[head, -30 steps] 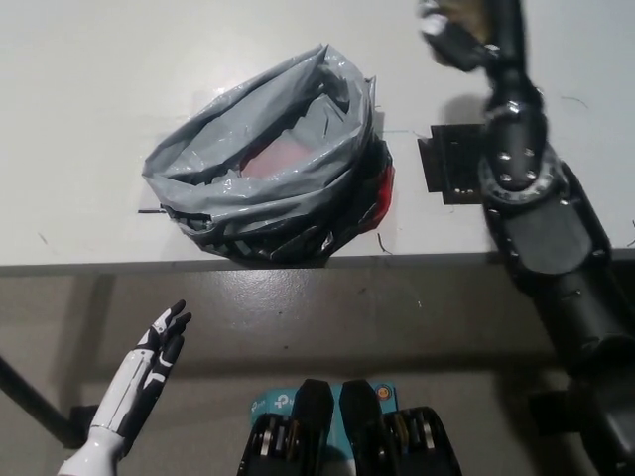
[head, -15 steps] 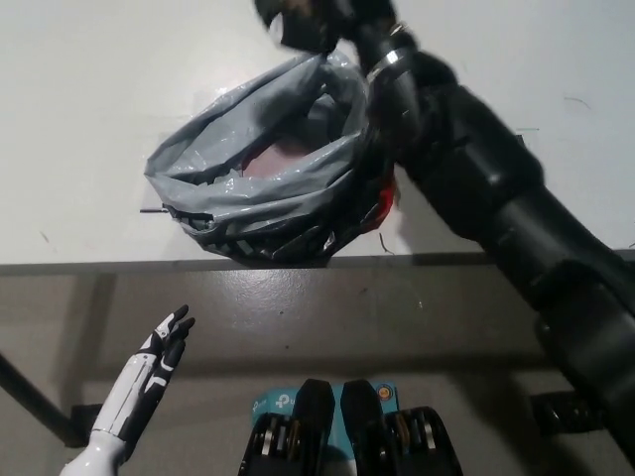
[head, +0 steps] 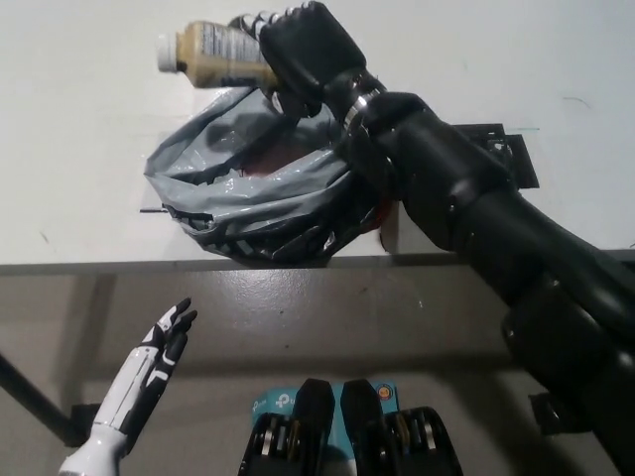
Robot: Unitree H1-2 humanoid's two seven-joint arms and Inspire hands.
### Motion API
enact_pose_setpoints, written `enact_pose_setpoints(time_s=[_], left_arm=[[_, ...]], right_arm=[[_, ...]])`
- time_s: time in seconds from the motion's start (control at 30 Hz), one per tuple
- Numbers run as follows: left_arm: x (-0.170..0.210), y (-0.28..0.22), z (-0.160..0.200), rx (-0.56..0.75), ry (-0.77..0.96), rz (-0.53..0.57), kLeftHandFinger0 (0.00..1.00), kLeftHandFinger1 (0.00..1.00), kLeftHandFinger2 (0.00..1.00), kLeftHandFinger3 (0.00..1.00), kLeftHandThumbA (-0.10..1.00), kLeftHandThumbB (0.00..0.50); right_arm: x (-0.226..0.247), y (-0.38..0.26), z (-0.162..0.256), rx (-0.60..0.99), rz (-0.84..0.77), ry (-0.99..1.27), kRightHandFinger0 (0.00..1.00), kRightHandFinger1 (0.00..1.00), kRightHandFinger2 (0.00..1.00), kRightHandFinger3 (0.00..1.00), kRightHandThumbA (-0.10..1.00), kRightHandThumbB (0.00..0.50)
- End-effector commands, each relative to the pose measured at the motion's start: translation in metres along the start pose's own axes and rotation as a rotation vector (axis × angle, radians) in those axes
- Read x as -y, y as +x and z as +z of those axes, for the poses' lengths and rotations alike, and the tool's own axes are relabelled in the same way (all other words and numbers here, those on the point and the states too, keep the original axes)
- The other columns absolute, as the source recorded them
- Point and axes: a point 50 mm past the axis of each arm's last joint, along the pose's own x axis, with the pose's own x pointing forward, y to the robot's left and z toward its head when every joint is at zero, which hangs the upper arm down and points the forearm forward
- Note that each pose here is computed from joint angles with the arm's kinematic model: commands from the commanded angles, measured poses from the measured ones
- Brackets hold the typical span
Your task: Use the right hand to pick up a bottle of protein shake and place it into a plastic bag on the left side
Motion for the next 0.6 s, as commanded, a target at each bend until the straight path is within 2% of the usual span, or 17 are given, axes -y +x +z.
enact_pose_setpoints(time_s=[0.0,0.03,0.07,0.1,0.13,0.17,0.2,0.23,0.27,0.3,0.33,0.37,0.4,0.43,0.5,0.57], left_arm=[[-0.003,0.002,0.009,0.036,-0.01,-0.014,1.0,1.0,1.0,1.0,1.0,0.148],[-0.002,-0.001,0.007,0.032,-0.009,-0.016,1.0,1.0,1.0,1.0,1.0,0.148],[-0.002,-0.002,0.006,0.035,-0.006,-0.013,1.0,1.0,1.0,1.0,1.0,0.156],[-0.001,-0.005,0.004,0.03,-0.006,-0.014,1.0,1.0,1.0,1.0,1.0,0.157],[0.0,-0.008,0.002,0.024,-0.002,-0.021,1.0,1.0,1.0,1.0,1.0,0.175],[0.001,-0.009,0.002,0.021,0.001,-0.025,1.0,1.0,1.0,1.0,1.0,0.176],[0.001,-0.009,0.001,0.02,0.0,-0.021,1.0,1.0,1.0,1.0,1.0,0.183],[0.0,-0.007,0.002,0.022,-0.002,-0.017,1.0,1.0,1.0,1.0,1.0,0.182],[0.0,-0.005,0.004,0.02,-0.007,-0.014,1.0,1.0,1.0,1.0,1.0,0.168],[0.0,-0.003,0.004,0.019,-0.013,-0.012,1.0,1.0,1.0,1.0,1.0,0.158],[0.002,-0.003,0.005,0.017,-0.022,-0.012,1.0,1.0,1.0,1.0,1.0,0.156],[0.005,-0.005,0.004,0.024,-0.03,-0.012,1.0,1.0,1.0,1.0,1.0,0.146],[0.009,-0.004,0.005,0.033,-0.037,-0.012,1.0,1.0,1.0,1.0,1.0,0.146],[0.01,-0.001,0.006,0.042,-0.037,-0.013,1.0,1.0,1.0,1.0,1.0,0.187],[0.011,0.003,0.007,0.057,-0.04,-0.016,1.0,1.0,1.0,1.0,1.0,0.205],[0.01,0.006,0.011,0.059,-0.039,-0.013,1.0,1.0,1.0,1.0,1.0,0.196]], right_arm=[[0.029,0.013,0.003,0.092,-0.074,-0.079,0.0,0.06,0.55,0.25,-0.1,0.248],[0.024,0.011,0.005,0.098,-0.059,-0.082,0.0,0.08,0.57,0.25,-0.1,0.237],[0.022,0.011,0.006,0.093,-0.034,-0.078,0.0,0.11,0.57,0.29,-0.04,0.224],[0.017,0.009,0.008,0.092,-0.021,-0.071,0.0,0.11,0.53,0.3,-0.02,0.22],[0.012,0.008,0.01,0.083,0.015,-0.057,0.0,0.11,0.44,0.39,0.14,0.226],[0.01,0.008,0.011,0.076,0.042,-0.042,0.0,0.09,0.35,0.38,0.15,0.231],[0.009,0.01,0.012,0.065,0.066,-0.021,0.0,0.08,0.31,0.42,0.17,0.243],[0.013,0.012,0.012,0.047,0.097,0.017,0.07,0.15,0.35,0.52,0.18,0.244],[0.016,0.015,0.012,0.027,0.141,0.076,0.21,0.26,0.43,0.69,0.19,0.221],[0.019,0.018,0.011,-0.003,0.21,0.153,0.45,0.53,0.69,0.88,0.2,0.224],[0.022,0.02,0.01,-0.025,0.287,0.237,0.58,0.62,0.76,0.96,0.21,0.223],[0.024,0.02,0.009,-0.032,0.328,0.296,0.95,0.99,1.0,1.0,0.21,0.269],[0.027,0.019,0.006,-0.035,0.35,0.325,1.0,1.0,1.0,1.0,0.22,0.28],[0.032,0.02,0.004,-0.031,0.345,0.339,1.0,1.0,1.0,1.0,0.35,0.302],[0.042,0.02,0.001,-0.011,0.313,0.385,1.0,1.0,1.0,1.0,0.45,0.296],[0.057,0.021,0.0,0.012,0.252,0.428,1.0,1.0,1.0,1.0,0.63,0.276]])
